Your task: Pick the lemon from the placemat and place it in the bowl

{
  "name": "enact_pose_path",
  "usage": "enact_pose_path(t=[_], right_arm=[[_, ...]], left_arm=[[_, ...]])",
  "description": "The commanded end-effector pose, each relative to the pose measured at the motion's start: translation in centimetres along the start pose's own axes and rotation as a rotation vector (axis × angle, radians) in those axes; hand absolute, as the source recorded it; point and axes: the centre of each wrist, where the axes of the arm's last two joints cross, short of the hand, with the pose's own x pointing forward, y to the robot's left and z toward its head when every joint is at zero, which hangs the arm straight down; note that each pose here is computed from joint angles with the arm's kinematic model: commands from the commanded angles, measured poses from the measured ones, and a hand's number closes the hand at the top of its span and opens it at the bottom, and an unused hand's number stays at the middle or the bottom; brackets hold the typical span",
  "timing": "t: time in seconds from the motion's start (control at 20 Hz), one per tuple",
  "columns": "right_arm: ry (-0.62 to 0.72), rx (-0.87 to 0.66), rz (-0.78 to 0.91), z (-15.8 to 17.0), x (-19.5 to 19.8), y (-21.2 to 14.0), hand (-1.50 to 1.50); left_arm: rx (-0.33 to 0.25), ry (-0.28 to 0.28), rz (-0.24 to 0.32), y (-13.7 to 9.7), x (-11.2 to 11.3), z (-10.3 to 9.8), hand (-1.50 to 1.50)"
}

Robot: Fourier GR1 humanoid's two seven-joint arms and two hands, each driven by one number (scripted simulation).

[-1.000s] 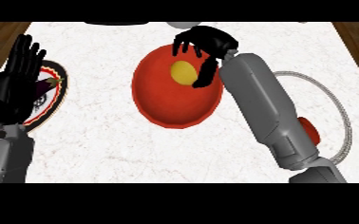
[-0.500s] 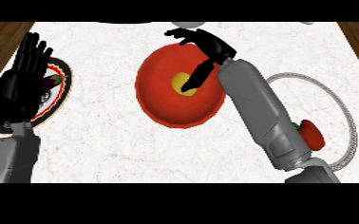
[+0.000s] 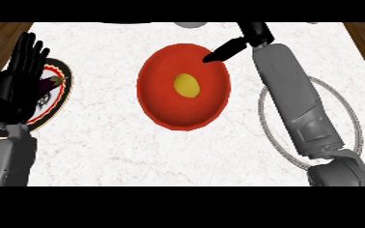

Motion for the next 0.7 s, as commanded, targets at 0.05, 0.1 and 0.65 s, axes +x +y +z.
enact_pose_path(t=[0.05, 0.1, 0.65], right_arm=[[0.03, -0.114, -0.075, 2.4, -2.9, -5.9, -1.5], [0.011, -0.118, -0.112, 2.6, -1.8, -8.9, -1.5], [-0.002, -0.143, -0.164, 10.1, -6.3, -17.1, -1.5]], left_arm=[[-0.014, -0.019, 0.006, -1.9, 0.9, -0.3, 0.0], [-0.027, -0.008, 0.019, -0.6, 0.4, 0.3, 0.0], [-0.038, -0.045, 0.0, -1.3, 1.3, -0.8, 0.0]])
